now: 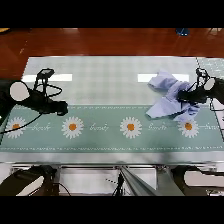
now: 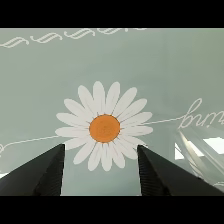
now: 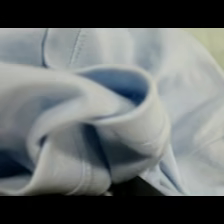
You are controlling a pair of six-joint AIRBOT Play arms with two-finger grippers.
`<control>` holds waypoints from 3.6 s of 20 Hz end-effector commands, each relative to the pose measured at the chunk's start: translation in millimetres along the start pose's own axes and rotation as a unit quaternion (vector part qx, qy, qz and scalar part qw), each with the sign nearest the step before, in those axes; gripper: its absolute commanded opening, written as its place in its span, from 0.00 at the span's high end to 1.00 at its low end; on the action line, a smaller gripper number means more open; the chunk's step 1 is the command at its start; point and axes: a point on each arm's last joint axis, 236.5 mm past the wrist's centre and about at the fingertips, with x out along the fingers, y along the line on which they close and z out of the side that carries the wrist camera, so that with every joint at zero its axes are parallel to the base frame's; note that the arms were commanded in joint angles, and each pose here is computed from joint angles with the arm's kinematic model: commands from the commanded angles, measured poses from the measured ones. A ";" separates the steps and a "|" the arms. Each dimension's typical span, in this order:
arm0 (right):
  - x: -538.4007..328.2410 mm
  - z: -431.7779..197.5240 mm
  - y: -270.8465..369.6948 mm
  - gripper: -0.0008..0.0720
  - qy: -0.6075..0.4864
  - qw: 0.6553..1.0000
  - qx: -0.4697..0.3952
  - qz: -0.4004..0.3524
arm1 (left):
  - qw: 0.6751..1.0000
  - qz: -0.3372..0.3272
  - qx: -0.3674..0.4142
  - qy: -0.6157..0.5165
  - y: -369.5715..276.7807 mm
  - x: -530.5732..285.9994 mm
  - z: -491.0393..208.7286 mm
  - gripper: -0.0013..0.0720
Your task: Fold the shirts.
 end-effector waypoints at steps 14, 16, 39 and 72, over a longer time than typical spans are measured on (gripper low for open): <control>-326.5 -9.4 161.4 0.94 -0.276 0.918 -0.177 0.224 | 0.997 -0.045 0.009 0.056 -21.5 -11.2 -31.7 0.24; -316.3 -39.3 203.2 0.94 -0.230 0.912 -0.225 0.254 | 0.998 -0.059 0.011 0.023 -29.0 -26.3 -23.6 0.24; -177.3 -69.0 221.3 0.15 -0.056 0.933 -0.347 0.076 | 0.988 -0.153 0.039 -0.009 -64.5 -13.9 -51.7 0.24; -133.5 -129.5 106.3 0.18 0.105 0.957 -0.061 0.264 | 0.890 -0.445 -0.073 0.072 -217.4 89.6 -80.2 0.94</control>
